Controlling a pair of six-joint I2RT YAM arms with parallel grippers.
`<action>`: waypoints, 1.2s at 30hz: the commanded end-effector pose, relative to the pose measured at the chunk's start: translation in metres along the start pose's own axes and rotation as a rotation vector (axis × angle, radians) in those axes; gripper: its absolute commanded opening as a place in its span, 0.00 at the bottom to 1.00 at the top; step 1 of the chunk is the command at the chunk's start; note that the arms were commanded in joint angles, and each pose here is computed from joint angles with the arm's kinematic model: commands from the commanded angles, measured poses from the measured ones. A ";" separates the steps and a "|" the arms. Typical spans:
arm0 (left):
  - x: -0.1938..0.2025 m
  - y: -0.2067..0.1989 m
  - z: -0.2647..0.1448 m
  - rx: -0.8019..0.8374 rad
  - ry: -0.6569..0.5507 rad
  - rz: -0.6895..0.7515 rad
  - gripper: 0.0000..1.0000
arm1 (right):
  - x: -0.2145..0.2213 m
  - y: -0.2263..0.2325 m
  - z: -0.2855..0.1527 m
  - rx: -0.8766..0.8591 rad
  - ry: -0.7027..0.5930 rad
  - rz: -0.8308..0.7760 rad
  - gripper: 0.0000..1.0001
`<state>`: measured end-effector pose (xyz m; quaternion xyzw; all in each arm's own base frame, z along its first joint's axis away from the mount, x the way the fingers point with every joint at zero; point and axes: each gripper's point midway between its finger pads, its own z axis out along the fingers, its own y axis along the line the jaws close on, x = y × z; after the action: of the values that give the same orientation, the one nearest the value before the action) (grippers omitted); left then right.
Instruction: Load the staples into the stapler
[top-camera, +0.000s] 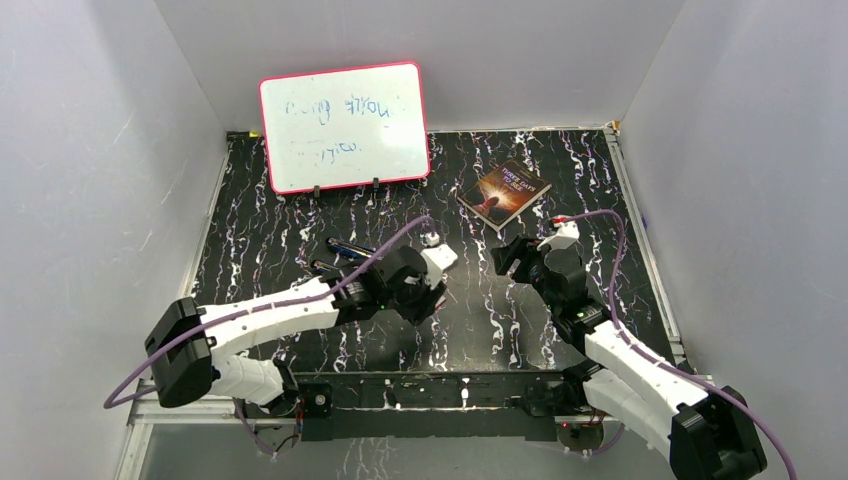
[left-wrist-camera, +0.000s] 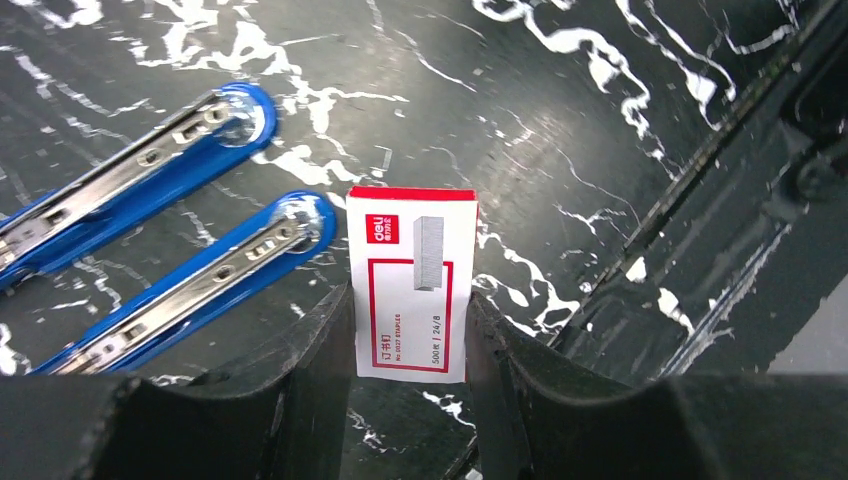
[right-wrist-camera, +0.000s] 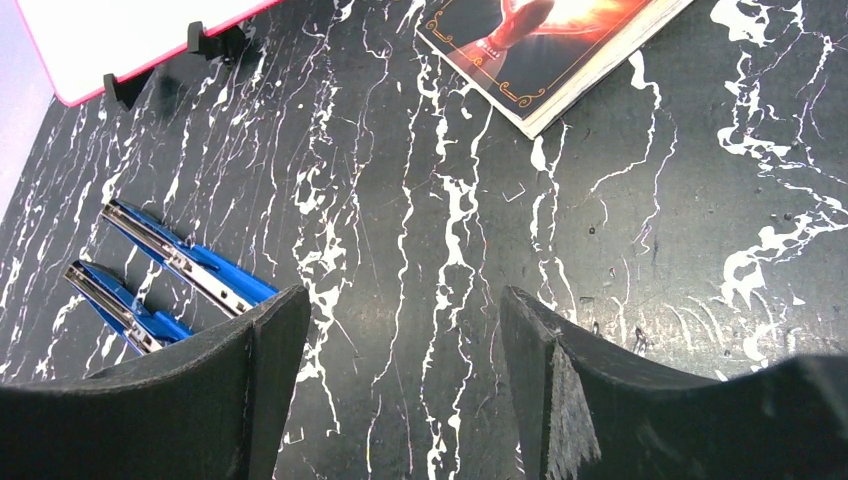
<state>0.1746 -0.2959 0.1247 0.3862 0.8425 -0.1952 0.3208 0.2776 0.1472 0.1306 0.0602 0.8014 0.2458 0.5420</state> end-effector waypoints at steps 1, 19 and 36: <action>0.014 -0.024 0.008 0.062 0.019 0.125 0.27 | -0.013 0.005 -0.001 -0.016 -0.050 0.034 0.77; 0.066 -0.029 0.048 0.135 0.223 0.363 0.33 | -0.007 0.006 -0.003 -0.025 -0.032 0.048 0.78; 0.042 -0.036 0.084 0.169 0.200 0.507 0.45 | -0.003 -0.015 -0.010 0.057 -0.058 0.060 0.78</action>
<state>0.1527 -0.3266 0.0250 0.6129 0.7482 -0.1278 0.2197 0.2691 0.1413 0.1245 0.0791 0.7995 0.2511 0.5398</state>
